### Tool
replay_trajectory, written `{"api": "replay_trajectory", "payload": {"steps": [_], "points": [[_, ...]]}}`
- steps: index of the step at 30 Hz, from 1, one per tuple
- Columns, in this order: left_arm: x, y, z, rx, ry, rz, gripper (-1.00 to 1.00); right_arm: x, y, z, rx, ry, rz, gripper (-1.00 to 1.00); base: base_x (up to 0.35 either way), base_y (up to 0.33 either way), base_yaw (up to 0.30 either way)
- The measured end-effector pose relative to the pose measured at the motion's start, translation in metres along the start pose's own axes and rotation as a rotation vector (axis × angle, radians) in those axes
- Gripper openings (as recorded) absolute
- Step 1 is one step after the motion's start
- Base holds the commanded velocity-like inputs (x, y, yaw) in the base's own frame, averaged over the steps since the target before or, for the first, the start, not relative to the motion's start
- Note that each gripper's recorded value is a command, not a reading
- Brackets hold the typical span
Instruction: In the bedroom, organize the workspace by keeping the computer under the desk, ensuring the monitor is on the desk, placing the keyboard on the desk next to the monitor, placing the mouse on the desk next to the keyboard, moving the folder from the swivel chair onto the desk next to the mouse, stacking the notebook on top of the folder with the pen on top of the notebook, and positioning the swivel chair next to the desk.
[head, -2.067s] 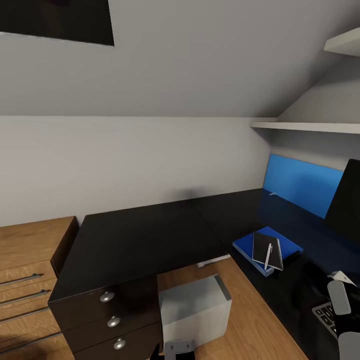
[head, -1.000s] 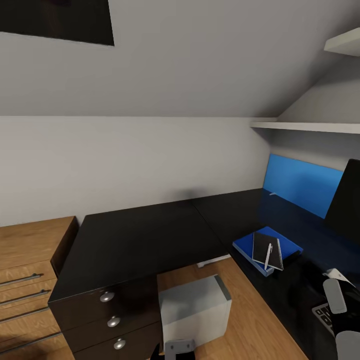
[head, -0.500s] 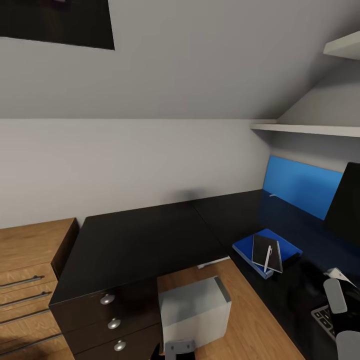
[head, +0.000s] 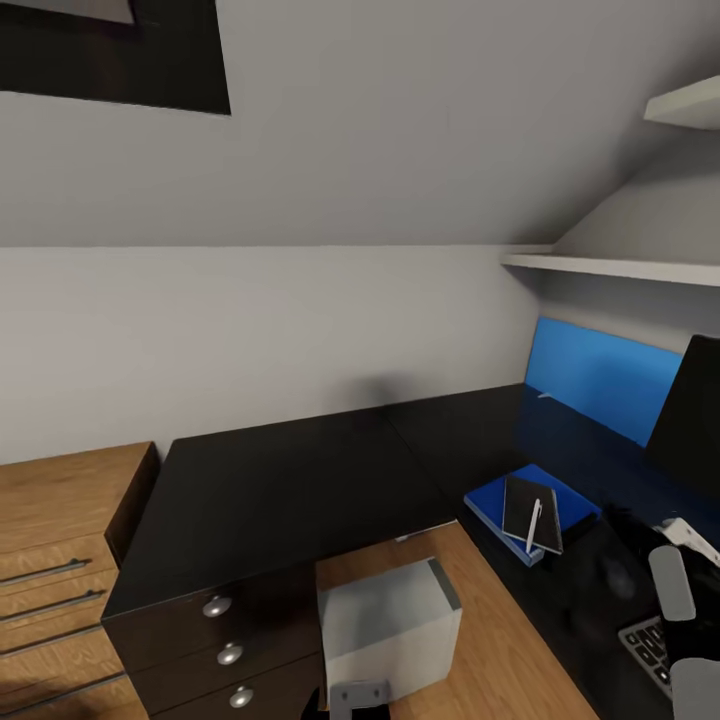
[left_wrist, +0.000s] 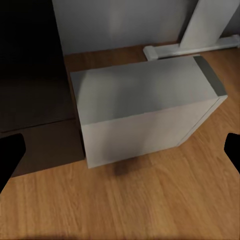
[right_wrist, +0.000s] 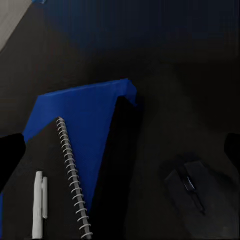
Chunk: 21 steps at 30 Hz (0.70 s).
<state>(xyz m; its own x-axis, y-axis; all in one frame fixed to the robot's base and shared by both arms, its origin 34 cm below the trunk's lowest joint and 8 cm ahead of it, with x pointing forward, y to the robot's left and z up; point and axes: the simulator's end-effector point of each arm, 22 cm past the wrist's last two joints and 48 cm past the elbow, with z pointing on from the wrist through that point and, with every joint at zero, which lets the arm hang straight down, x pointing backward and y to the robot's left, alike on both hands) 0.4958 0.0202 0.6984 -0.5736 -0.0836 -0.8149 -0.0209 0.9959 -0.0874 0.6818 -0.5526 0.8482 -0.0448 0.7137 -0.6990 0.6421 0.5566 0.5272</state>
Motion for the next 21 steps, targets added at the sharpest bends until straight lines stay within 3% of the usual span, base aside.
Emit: {"api": "replay_trajectory", "payload": {"steps": [2,7,8,9,14,21], "points": [[-0.002,0.000,-0.002,-0.001,0.001,0.001,1.00,-0.006,0.025,-0.010,-0.045,-0.026,0.000,1.00,0.000,0.000,0.000],[-0.002,0.000,-0.002,-0.003,0.001,0.000,1.00,-0.001,0.052,-0.029,-0.100,-0.060,-0.005,1.00,0.000,0.000,0.049],[-0.003,0.001,-0.002,-0.004,0.001,0.000,1.00,0.005,0.057,-0.037,-0.108,-0.069,-0.027,1.00,0.000,0.000,0.206],[-0.003,0.002,-0.002,-0.005,-0.001,0.000,1.00,0.019,0.065,-0.048,-0.115,-0.076,-0.084,1.00,0.000,0.000,0.220],[-0.003,0.003,-0.001,-0.007,-0.004,0.002,1.00,0.047,0.084,-0.061,-0.126,-0.072,-0.194,1.00,0.000,0.000,0.247],[0.000,0.018,0.005,-0.034,-0.017,0.032,1.00,0.082,0.112,-0.071,-0.164,-0.041,-0.274,1.00,-0.001,0.000,0.269]]}}
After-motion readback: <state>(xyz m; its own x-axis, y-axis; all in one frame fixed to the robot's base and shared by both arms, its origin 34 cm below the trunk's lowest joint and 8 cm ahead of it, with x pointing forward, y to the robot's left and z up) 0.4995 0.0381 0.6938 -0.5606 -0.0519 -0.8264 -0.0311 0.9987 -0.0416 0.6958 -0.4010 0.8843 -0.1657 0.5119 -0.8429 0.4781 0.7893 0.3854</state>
